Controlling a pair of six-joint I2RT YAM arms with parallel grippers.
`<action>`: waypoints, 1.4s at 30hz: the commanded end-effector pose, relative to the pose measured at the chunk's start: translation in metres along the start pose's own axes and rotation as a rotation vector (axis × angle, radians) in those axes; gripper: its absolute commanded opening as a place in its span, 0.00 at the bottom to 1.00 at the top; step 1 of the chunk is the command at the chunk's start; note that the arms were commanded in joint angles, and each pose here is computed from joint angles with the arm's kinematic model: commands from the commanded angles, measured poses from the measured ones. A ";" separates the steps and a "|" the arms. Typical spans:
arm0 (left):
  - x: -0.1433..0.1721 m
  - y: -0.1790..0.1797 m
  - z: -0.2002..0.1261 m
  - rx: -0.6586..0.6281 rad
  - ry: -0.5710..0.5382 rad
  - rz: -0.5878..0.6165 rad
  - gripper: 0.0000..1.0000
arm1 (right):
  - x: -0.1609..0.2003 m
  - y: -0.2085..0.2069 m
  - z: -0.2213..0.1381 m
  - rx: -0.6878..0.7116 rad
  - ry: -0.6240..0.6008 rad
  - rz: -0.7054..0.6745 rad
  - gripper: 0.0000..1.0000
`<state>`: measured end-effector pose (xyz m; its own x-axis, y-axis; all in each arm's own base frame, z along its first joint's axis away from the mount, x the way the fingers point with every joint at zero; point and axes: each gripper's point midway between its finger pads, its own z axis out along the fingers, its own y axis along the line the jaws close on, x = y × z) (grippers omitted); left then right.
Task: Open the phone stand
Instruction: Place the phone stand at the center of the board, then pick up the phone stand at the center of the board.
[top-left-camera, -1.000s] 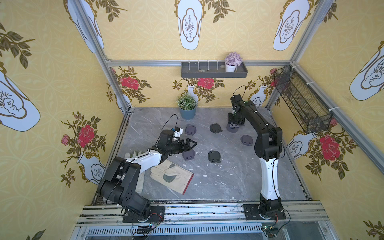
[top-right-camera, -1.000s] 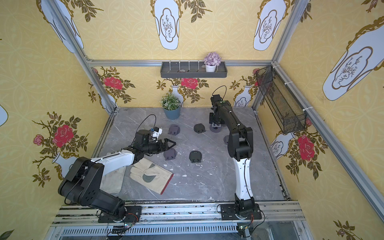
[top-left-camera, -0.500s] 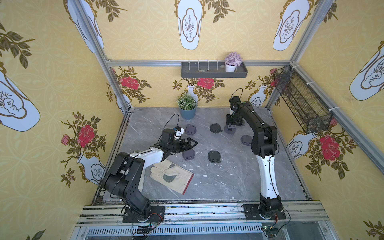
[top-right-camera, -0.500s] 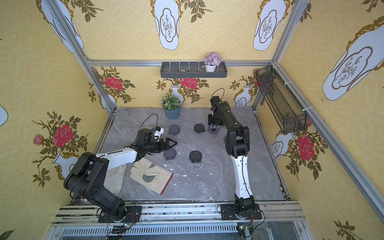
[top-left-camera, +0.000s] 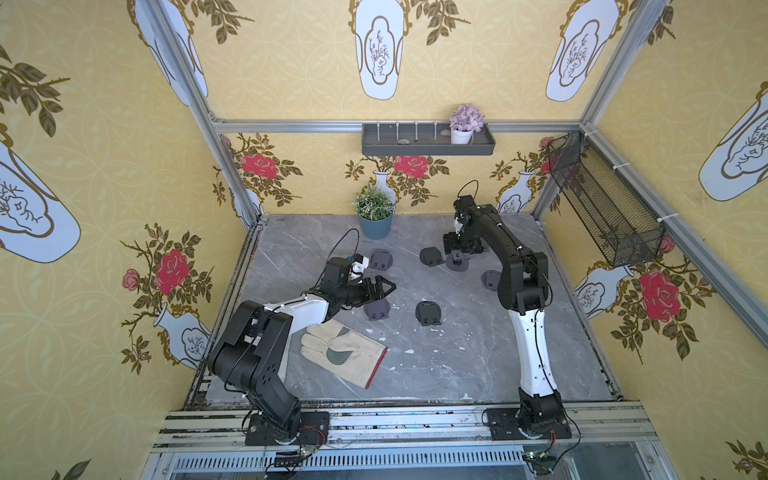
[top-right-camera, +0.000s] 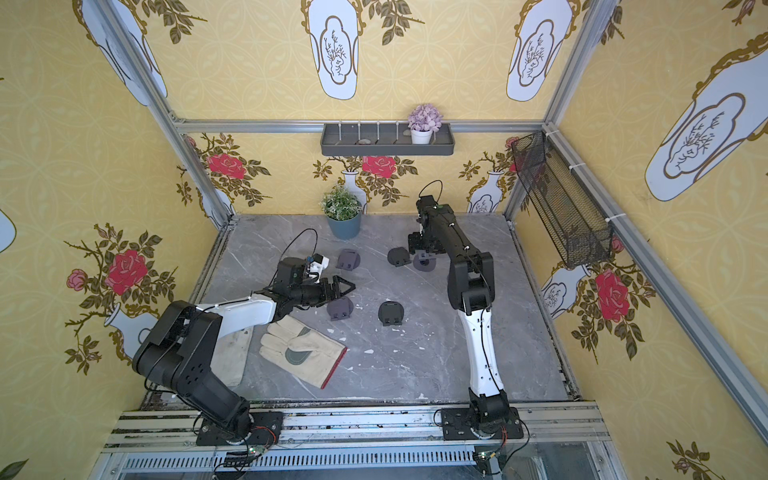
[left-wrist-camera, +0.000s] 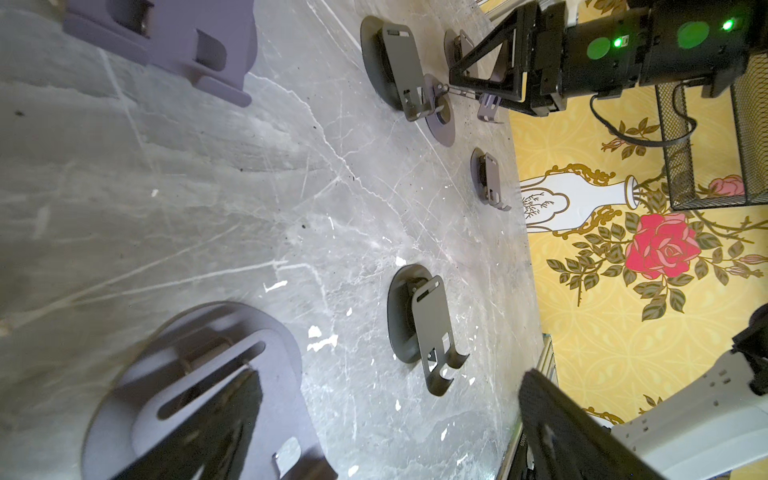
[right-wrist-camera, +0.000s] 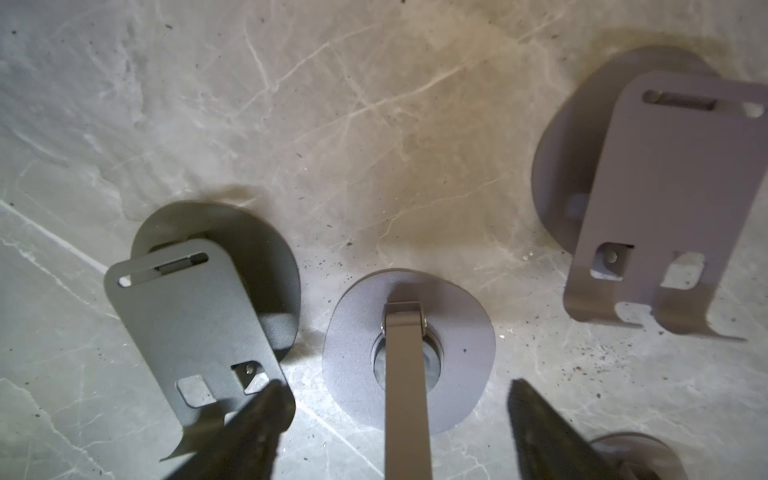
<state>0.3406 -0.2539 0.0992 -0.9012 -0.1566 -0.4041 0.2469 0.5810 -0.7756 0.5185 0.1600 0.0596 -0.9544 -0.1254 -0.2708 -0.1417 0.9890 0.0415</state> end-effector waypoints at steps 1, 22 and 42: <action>-0.002 -0.003 0.002 0.017 -0.006 0.014 0.99 | -0.003 0.005 -0.006 -0.013 -0.010 -0.009 0.98; -0.001 -0.004 0.001 0.021 0.005 0.021 0.99 | -0.058 -0.020 -0.089 -0.140 -0.243 0.161 0.98; -0.005 0.000 0.012 0.017 0.037 0.028 0.99 | -0.046 -0.109 -0.026 0.057 -0.173 0.268 0.98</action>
<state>0.3487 -0.2609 0.0980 -0.9062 -0.1274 -0.4033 0.2644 0.5737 -0.7752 0.5634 0.0603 0.0987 -0.9051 0.1514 -0.3974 0.1241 0.9878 0.0938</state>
